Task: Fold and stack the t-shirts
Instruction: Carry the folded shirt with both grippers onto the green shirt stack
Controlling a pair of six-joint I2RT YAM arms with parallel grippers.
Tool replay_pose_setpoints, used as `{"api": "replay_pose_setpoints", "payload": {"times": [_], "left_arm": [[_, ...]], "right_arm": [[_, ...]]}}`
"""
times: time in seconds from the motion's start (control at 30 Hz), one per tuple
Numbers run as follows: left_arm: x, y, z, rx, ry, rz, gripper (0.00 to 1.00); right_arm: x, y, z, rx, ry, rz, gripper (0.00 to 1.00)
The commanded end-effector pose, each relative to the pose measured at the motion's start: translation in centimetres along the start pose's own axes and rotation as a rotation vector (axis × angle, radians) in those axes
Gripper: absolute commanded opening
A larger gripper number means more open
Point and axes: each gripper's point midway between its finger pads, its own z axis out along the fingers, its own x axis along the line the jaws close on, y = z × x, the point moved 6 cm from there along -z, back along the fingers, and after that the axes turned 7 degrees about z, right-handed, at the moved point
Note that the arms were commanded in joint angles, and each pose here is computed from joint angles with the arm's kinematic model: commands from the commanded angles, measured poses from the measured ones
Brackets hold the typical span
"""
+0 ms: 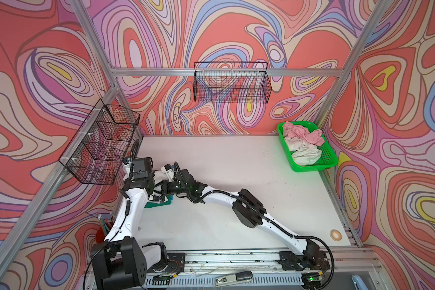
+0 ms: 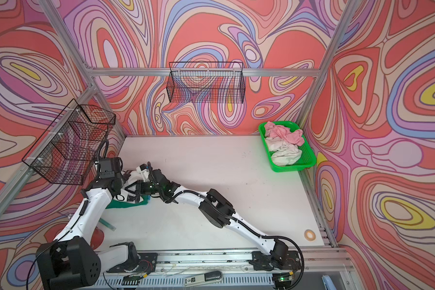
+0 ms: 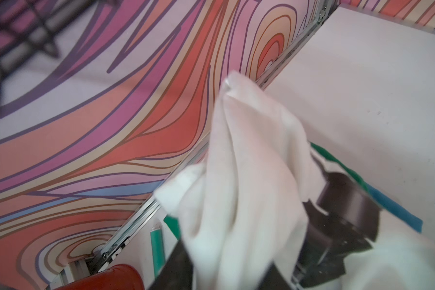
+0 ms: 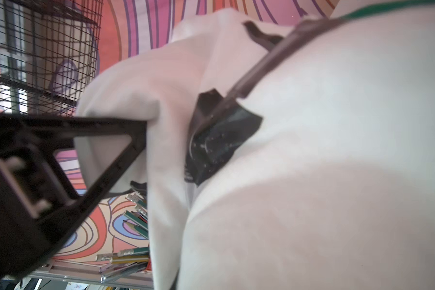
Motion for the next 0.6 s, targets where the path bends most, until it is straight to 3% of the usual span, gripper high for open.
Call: {"api": "replay_pose_setpoints", "payload": {"times": [0.0, 0.1, 0.33, 0.57], "left_arm": [[2.1, 3.6, -1.8, -0.151, 0.062, -0.236, 0.75], [2.6, 3.0, -2.6, -0.147, 0.040, -0.292, 0.86], [3.0, 2.2, -4.5, -0.153, -0.045, -0.357, 0.90], [1.7, 2.4, -4.6, -0.147, -0.122, -0.325, 0.91]], "right_arm": [[-3.3, -1.8, 0.2, 0.026, -0.051, 0.055, 0.00], [-4.2, -2.0, -0.1, 0.022, -0.091, 0.064, 0.00], [-4.7, -2.2, -0.4, 0.006, -0.104, 0.090, 0.00], [-3.3, -1.1, -1.1, -0.065, -0.109, 0.069, 0.00]]}}
